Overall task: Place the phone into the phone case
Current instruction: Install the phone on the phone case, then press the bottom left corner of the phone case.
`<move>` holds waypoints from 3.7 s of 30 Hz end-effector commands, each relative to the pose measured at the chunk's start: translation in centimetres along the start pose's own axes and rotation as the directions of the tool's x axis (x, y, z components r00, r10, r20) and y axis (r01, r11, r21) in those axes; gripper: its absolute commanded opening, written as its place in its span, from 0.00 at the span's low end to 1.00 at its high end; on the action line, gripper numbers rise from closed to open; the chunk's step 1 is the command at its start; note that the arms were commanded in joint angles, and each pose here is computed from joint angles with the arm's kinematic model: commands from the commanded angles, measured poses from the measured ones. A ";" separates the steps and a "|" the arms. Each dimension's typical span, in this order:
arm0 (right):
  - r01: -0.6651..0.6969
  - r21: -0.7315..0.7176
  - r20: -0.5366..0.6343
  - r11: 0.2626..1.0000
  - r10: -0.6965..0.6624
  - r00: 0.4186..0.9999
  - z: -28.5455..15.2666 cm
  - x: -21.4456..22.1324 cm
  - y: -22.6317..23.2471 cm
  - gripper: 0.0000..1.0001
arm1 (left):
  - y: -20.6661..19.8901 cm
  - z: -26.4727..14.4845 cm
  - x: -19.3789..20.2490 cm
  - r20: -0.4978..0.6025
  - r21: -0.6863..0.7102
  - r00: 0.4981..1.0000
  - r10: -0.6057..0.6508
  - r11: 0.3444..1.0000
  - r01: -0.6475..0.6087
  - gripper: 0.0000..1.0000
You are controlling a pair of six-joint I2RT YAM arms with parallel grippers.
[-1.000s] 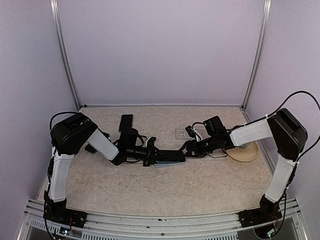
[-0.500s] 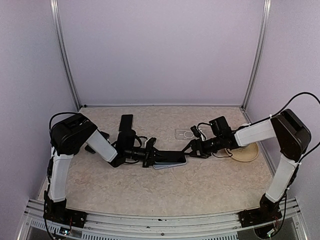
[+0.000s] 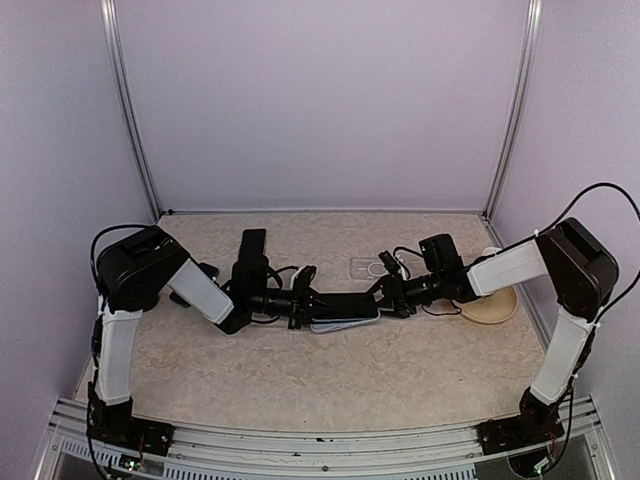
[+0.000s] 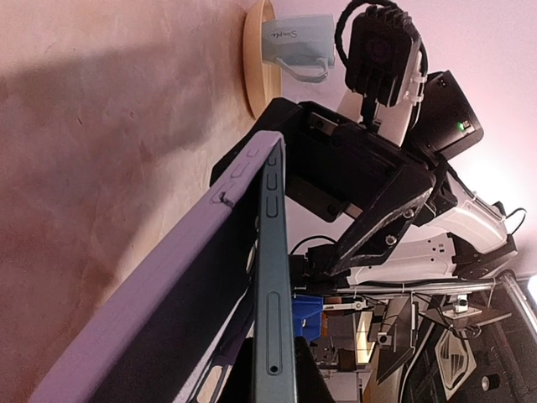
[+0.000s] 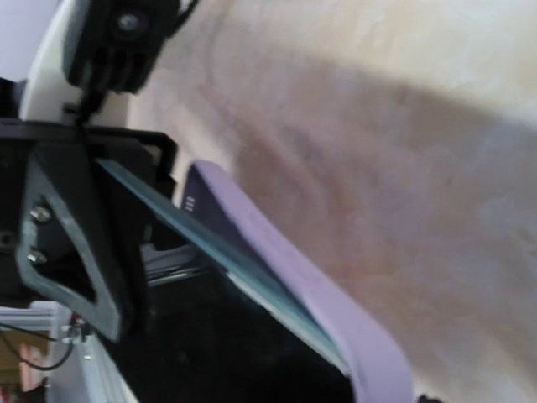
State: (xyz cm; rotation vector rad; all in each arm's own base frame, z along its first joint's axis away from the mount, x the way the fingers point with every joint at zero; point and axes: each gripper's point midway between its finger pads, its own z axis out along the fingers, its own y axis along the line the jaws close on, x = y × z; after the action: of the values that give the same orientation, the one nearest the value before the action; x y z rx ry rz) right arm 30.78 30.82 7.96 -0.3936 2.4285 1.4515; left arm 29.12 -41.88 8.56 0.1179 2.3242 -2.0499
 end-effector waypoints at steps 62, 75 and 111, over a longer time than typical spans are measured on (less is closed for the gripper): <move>-0.024 -0.375 -0.083 0.927 -0.008 0.997 -0.3 1.5 7.3 0.05 | -6.7 -2.1 -1.0 0.024 0.064 0.966 0.258 0.964 -0.259 0.42; 0.024 -0.375 -0.059 0.927 -0.049 0.997 -1.7 1.1 7.5 0.02 | -6.8 -5.5 -2.6 0.071 -0.094 0.933 0.352 0.934 -0.345 0.62; 0.505 -0.460 0.048 0.730 -0.548 0.835 -4.9 4.5 12.9 0.02 | -10.9 -3.1 6.5 -0.096 0.111 0.796 0.598 0.801 -0.588 0.62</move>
State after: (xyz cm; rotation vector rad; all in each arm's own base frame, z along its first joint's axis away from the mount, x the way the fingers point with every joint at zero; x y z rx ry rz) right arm 21.86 31.71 17.09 -1.0851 1.8743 1.7645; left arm 23.16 -39.68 17.91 0.7921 1.9949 -1.7874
